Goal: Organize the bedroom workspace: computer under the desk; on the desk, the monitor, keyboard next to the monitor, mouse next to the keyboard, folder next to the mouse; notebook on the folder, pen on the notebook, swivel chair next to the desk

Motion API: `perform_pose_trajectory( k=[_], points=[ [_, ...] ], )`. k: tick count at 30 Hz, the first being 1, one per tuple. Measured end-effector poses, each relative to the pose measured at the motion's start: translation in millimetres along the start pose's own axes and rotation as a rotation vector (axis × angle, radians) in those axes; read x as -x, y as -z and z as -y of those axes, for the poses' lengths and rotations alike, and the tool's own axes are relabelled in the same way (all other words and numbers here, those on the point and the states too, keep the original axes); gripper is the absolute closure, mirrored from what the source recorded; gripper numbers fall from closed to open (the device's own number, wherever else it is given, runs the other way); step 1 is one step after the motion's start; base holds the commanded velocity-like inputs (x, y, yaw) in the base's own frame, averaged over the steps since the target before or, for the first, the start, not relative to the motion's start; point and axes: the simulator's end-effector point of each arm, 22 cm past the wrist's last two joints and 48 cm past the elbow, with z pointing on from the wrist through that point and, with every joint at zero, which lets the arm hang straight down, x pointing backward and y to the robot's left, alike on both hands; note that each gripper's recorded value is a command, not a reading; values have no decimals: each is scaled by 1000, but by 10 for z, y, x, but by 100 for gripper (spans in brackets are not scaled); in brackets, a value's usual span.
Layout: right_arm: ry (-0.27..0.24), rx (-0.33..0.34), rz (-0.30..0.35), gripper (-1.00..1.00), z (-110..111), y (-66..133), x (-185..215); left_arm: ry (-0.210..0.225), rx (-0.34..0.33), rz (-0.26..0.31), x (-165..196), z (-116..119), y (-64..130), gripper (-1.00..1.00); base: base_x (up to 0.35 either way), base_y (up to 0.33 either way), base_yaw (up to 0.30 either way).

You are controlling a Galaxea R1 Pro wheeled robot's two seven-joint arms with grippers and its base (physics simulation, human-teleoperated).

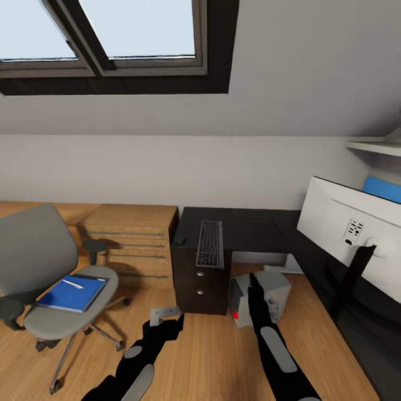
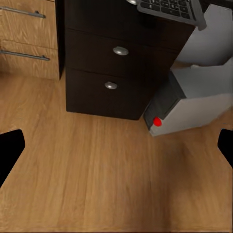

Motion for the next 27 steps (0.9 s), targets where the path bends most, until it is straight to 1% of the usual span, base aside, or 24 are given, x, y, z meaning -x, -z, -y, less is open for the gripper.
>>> perform_pose_trajectory(
  k=[2, 3, 6, 7, 11, 12, 15, 19, 20, 26, 27],
  points=[
    [33, -20, -7, -100, 78, 22, -30, -4, 9, -18, -64, -25, -3, -100, -228, -59, 0],
    [63, -33, -5, -100, 124, 34, -31, -4, 16, -31, -114, -47, -8, -100, -145, -39, 0],
    [123, -64, 5, -100, 192, 60, -7, -6, 27, -56, -188, -80, -4, -100, -90, -24, 0],
    [172, -92, 11, -100, 260, 75, 8, -7, 32, -68, -227, -93, -4, -100, -48, -13, 0],
    [296, -143, 9, -100, 365, 117, 29, -6, 40, -84, -252, -115, 16, -100, -27, -7, 0],
    [363, -163, 3, -100, 433, 139, 29, -7, 48, -94, -291, -144, 15, -100, -12, -3, 0],
    [474, -189, -14, -100, 535, 187, 15, -13, 70, -127, -417, -231, 17, -100, -8, -2, 0],
    [625, -214, -38, -100, 700, 274, -9, -26, 108, -187, -673, -398, 26, -100, -4, -1, 0],
    [699, -223, -46, -100, 801, 324, -17, -33, 127, -218, -813, -484, 31, -100, -2, 0, 0],
    [918, -227, -59, -100, 1083, 546, -36, -51, 175, -294, -1135, -692, 101, -100, 0, 0, 0],
    [985, -226, -65, -100, 1201, 640, -37, -54, 186, -312, -1218, -745, 119, -100, 0, 0, 0]
  ],
)
